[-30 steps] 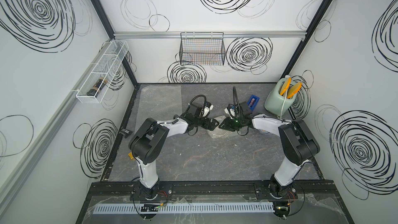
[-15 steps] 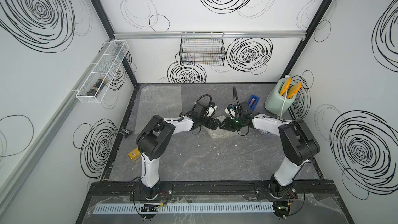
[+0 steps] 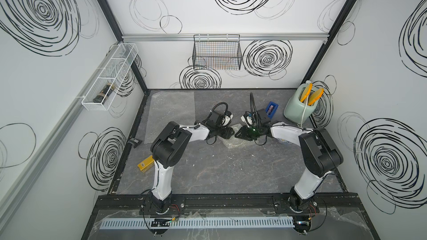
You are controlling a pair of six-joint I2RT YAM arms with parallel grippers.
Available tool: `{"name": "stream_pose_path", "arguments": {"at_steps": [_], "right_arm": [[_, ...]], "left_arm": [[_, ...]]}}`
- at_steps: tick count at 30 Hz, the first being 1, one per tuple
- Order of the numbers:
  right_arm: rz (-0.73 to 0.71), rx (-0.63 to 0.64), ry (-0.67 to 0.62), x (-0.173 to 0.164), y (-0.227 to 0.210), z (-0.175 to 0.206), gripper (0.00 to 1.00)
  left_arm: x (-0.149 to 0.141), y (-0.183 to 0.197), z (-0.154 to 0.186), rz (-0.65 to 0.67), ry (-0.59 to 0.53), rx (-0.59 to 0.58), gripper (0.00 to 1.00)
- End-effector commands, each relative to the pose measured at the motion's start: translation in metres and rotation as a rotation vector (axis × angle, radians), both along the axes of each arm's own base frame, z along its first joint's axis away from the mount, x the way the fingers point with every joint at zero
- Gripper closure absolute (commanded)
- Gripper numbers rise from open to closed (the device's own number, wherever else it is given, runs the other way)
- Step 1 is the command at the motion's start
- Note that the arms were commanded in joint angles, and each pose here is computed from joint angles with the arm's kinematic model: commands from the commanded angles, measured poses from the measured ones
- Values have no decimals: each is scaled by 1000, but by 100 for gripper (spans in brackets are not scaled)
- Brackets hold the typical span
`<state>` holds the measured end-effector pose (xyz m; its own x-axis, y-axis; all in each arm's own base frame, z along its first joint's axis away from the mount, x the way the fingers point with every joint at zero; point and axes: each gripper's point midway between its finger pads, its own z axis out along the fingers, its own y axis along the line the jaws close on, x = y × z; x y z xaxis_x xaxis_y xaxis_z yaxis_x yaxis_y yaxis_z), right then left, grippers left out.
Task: Wrap bowls in bubble wrap
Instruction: Stick the tape on the bubble wrap.
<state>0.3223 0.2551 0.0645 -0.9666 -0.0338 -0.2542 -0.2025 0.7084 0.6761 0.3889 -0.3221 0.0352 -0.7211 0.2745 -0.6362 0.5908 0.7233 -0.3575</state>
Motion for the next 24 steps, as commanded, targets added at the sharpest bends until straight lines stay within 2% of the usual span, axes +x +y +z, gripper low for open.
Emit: {"name": "stream_pose_path", "arguments": {"at_steps": [1, 14, 24], "right_arm": [[14, -5, -4, -2, 0, 1, 68], [-1, 11, -50, -5, -3, 28, 56], [-29, 12, -85, -9, -12, 43, 54]], "left_arm": [[4, -6, -2, 5, -8, 4, 51], [-1, -12, -12, 3, -15, 35, 55], [-2, -12, -6, 9, -26, 27, 56]]}}
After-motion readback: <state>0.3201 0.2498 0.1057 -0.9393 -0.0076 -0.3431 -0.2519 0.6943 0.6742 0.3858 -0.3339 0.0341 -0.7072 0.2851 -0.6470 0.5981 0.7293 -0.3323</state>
